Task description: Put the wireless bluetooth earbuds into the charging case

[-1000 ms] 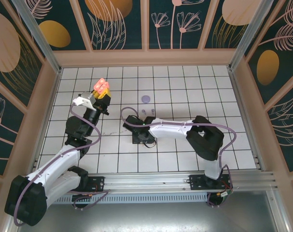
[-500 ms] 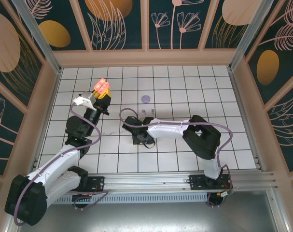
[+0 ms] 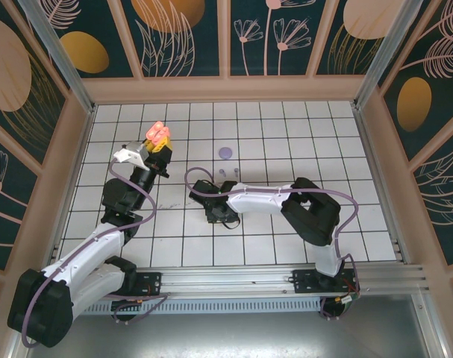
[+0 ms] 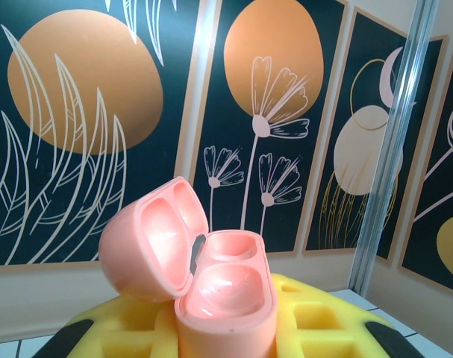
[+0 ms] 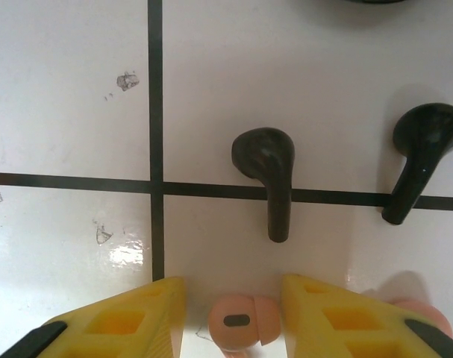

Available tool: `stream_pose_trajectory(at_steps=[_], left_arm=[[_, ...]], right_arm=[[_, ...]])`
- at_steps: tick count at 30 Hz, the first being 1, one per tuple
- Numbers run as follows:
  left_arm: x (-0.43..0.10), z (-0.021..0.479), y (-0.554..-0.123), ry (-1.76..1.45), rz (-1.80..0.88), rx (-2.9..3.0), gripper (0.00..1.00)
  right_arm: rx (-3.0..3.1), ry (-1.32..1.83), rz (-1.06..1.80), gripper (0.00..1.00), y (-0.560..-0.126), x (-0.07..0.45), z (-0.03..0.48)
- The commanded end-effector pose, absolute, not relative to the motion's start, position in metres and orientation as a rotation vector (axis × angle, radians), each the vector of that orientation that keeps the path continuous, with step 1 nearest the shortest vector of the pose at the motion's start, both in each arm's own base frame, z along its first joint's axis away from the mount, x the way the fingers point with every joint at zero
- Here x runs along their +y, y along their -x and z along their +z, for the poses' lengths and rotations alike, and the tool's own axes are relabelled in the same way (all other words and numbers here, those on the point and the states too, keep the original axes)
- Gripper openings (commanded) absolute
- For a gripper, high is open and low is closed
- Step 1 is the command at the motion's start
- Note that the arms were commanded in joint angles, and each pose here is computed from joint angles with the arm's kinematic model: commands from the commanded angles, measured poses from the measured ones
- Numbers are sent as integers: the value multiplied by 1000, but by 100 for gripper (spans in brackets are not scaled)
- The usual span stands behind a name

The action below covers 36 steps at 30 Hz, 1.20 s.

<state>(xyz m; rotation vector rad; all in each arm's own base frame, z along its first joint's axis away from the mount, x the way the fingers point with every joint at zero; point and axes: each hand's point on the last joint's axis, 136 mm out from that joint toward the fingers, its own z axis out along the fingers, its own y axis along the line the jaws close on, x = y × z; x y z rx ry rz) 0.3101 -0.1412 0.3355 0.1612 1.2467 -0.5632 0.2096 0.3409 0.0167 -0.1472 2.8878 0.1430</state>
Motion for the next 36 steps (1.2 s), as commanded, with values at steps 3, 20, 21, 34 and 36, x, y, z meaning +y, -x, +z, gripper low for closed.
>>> stream_pose_trajectory(at_steps=[3, 20, 21, 34, 36], left_arm=[[-141, 338, -309, -164, -581, 1234, 0], [-142, 340, -310, -158, -589, 1241, 0], [-142, 340, -310, -160, -590, 1240, 0], [-143, 349, -310, -210, -522, 1201, 0], [-144, 349, -310, -229, -507, 1190, 0]], right_arm=[[2900, 147, 105, 36, -205, 344, 7], [2865, 141, 178, 22, -203, 351, 22], [2857, 140, 190, 22, -204, 351, 25], [2638, 88, 446, 21, -230, 357, 120], [2575, 77, 515, 21, -241, 357, 145]])
